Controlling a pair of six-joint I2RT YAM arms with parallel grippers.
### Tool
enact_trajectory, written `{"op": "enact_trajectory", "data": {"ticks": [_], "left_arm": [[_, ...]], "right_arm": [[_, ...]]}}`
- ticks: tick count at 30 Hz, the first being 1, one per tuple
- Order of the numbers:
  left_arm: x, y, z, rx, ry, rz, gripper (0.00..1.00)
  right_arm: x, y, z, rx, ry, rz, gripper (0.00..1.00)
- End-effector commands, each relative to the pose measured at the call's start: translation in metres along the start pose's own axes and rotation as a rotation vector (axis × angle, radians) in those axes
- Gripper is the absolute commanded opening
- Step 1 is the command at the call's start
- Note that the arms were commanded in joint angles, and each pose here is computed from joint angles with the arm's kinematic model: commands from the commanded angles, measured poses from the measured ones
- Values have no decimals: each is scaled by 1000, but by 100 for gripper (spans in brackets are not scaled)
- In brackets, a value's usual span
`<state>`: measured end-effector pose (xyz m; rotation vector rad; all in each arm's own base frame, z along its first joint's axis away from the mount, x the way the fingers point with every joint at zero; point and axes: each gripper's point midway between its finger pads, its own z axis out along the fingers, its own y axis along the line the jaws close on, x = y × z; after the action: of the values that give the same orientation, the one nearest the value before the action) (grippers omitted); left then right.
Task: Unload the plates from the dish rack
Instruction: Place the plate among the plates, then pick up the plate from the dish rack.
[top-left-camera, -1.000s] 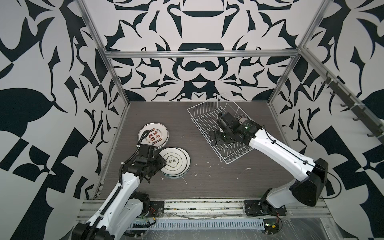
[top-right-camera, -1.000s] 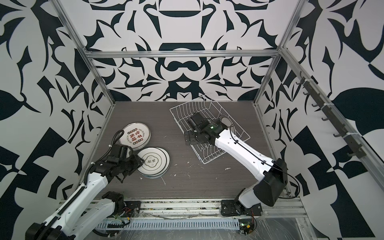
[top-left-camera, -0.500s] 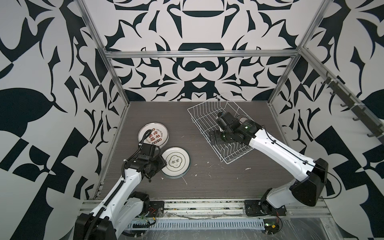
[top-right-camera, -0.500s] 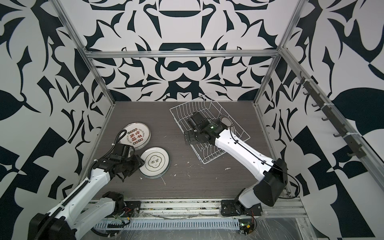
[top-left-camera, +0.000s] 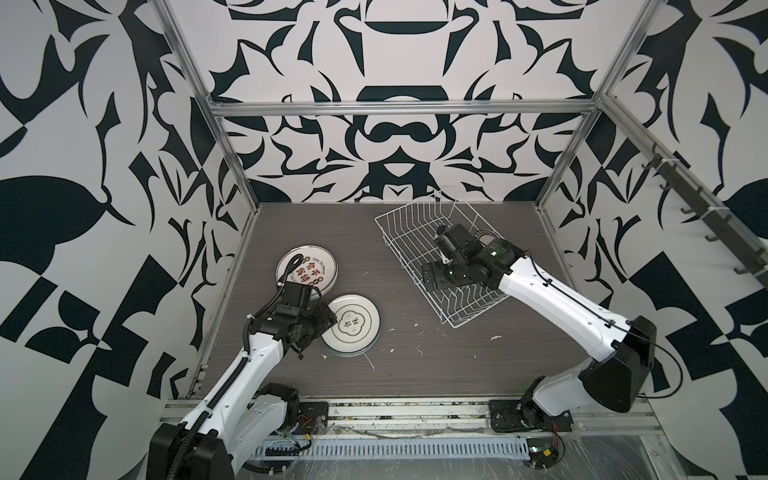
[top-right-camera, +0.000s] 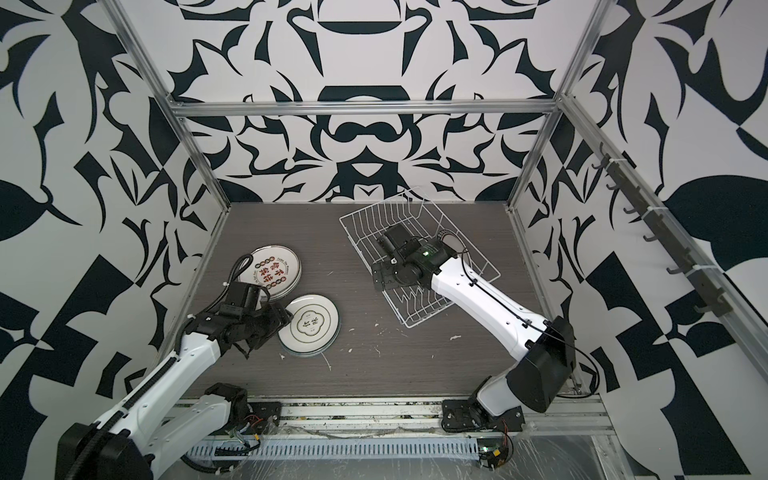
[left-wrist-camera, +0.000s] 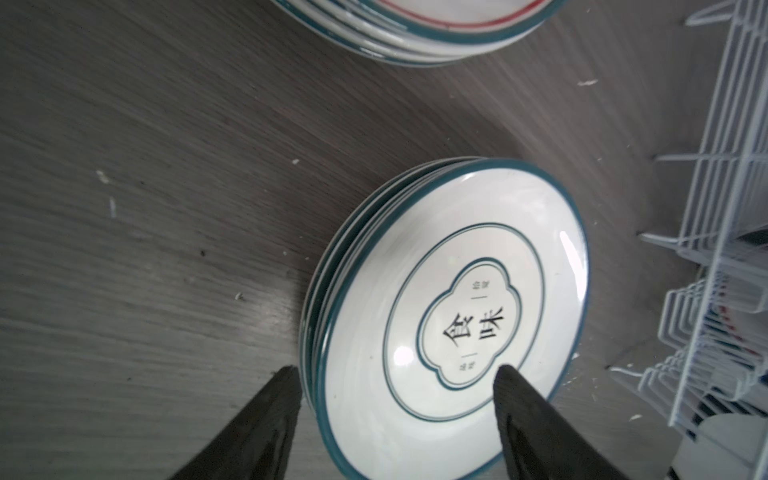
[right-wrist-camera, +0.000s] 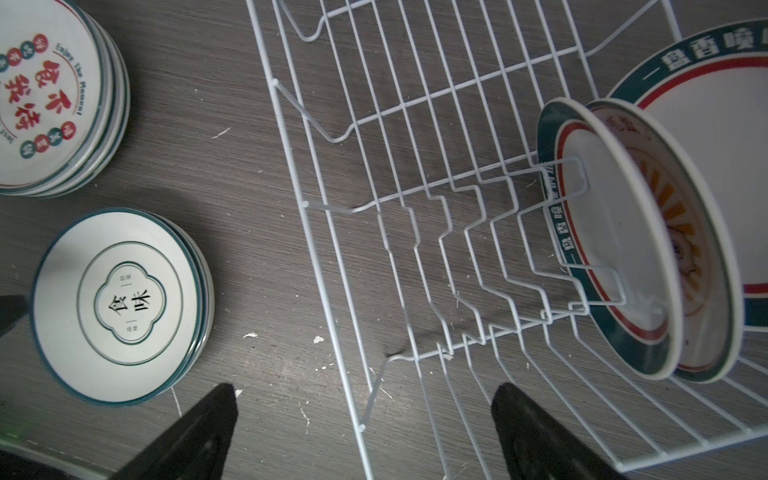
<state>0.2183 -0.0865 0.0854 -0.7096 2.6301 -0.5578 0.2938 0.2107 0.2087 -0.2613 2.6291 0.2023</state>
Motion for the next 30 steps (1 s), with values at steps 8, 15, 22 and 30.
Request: {"op": "enact_trajectory", "data": {"ticks": [8,15,22,30], "left_arm": [[-28,-23,-38,45,-133,67,83],[-38,-26,-50,35,-178,101,84],[-48,-29,-63,17,-226,143,92],[-52,-27,-73,-2,-263,161,95]], "right_arm": [[-12,-57,-11,201,19,-107,100],[-17,-72,-5,293,46,-161,100],[-22,-90,10,385,72,-181,100],[-22,-101,32,390,106,-182,98]]}}
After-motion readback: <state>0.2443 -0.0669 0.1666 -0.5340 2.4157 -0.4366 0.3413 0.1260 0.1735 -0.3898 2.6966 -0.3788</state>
